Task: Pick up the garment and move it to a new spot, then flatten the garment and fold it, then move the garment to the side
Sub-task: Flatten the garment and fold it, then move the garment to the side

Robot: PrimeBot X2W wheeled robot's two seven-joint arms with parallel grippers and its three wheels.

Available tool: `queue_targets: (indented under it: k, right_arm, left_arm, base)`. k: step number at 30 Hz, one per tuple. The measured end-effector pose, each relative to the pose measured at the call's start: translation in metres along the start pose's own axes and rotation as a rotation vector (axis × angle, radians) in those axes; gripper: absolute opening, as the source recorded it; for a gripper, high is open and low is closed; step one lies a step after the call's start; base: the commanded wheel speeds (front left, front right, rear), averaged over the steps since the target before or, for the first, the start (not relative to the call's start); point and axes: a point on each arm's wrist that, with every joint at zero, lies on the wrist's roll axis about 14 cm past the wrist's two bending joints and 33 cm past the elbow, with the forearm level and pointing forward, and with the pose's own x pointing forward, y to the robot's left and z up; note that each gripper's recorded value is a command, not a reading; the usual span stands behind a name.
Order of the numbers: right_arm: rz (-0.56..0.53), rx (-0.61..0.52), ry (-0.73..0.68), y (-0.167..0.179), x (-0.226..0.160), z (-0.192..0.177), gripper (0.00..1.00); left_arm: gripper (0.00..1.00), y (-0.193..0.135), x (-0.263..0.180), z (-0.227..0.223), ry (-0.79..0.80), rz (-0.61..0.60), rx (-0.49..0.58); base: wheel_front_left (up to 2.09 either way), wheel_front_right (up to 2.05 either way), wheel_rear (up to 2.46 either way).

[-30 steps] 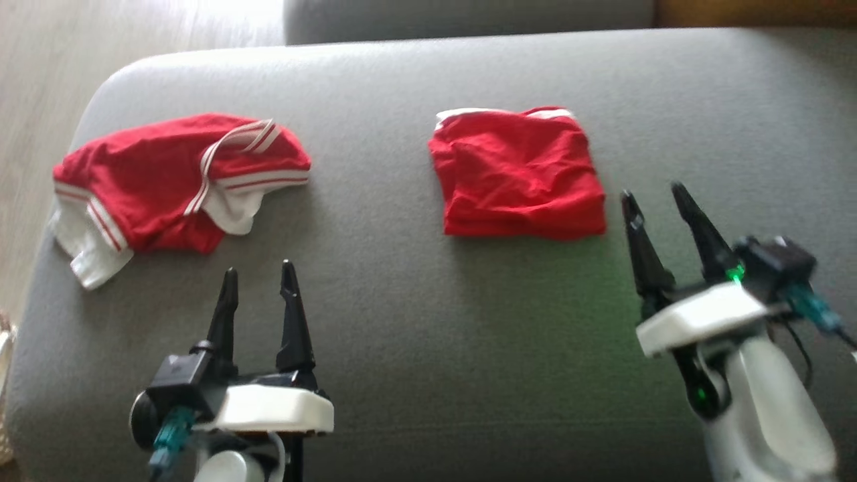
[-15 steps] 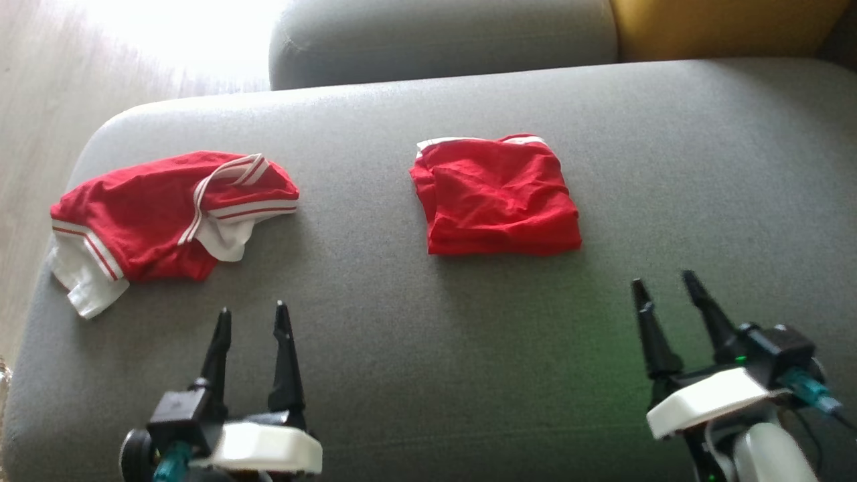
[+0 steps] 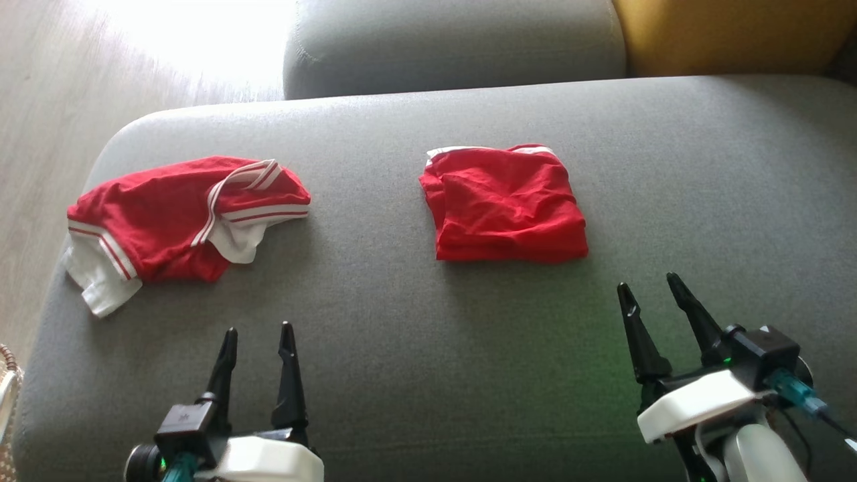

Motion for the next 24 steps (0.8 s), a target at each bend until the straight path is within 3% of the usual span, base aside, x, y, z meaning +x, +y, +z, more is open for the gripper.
queue_targets:
  k: [12,19,24]
  right_arm:
    - [-0.008,0.014,0.028,-0.002,0.003,-0.01,1.0]
    - [-0.045,0.128,0.133,-0.006,0.012,-0.045,1.0]
    - [-0.057,0.222,0.217,-0.001,0.056,-0.059,1.0]
  left_arm:
    - [1.0,0.001,-0.003,-0.006,0.019,-0.003,0.019]
    - [1.0,0.007,-0.007,-0.008,0.026,0.019,0.033]
    - [1.0,0.003,-0.005,-0.016,0.052,0.009,0.025]
  base:
    - [0.0,0.0,0.0]
    - [0.0,0.0,0.0]
    - [0.0,0.0,0.0]
